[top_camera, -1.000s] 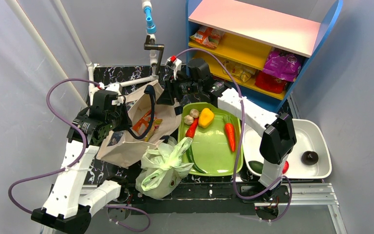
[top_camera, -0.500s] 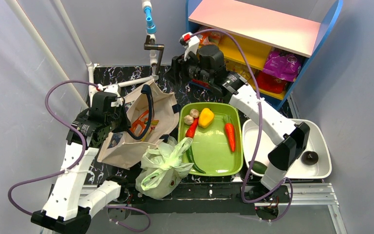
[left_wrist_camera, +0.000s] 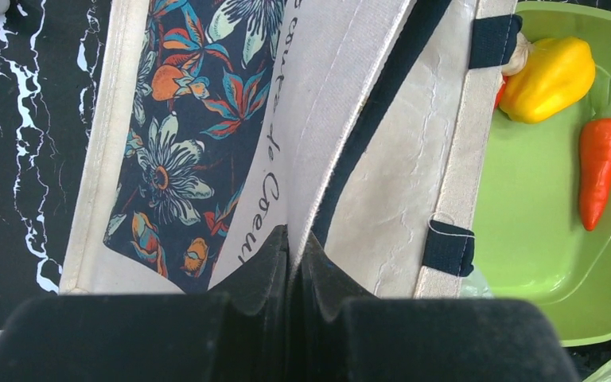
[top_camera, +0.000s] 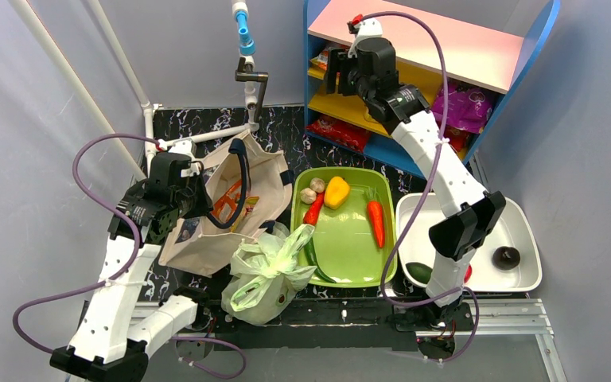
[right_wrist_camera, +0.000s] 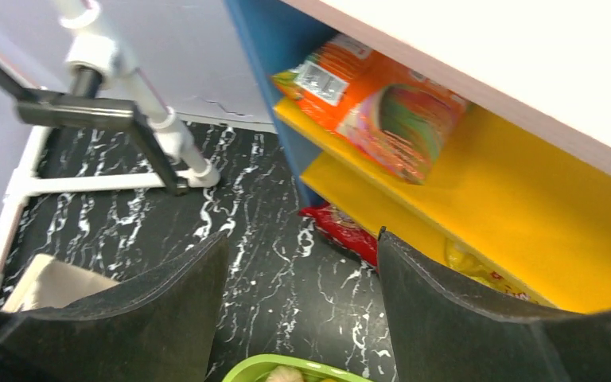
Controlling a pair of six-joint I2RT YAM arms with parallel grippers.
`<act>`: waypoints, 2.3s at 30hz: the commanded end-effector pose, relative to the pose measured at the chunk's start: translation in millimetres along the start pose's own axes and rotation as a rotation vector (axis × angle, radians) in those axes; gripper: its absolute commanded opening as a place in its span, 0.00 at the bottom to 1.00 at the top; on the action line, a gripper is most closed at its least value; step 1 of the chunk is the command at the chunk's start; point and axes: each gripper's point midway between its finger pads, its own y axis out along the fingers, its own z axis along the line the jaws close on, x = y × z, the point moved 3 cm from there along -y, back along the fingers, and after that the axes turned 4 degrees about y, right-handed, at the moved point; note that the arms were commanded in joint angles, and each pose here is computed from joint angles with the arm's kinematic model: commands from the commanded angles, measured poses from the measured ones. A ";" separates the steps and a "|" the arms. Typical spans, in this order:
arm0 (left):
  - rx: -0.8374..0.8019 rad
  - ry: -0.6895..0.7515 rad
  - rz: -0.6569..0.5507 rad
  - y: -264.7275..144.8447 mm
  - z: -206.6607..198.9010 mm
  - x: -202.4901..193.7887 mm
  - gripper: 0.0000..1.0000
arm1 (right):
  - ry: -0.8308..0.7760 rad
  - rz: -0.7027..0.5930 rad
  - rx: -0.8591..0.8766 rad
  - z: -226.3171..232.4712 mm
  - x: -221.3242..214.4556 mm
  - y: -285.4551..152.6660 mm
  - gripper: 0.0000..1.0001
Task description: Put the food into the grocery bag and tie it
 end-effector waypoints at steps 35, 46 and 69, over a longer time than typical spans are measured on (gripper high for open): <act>0.095 0.019 -0.061 2.5 16.8 0.6 0.00 | 0.270 -0.135 -0.092 -66.0 -7.2 50.0 0.69; 0.074 0.022 -0.058 6.1 13.8 -1.8 0.00 | 0.313 -0.287 -0.043 -69.8 2.9 38.0 0.73; 0.106 0.059 -0.099 -5.6 26.9 -12.1 0.00 | 0.327 -0.298 -0.037 -83.1 -21.2 64.3 0.71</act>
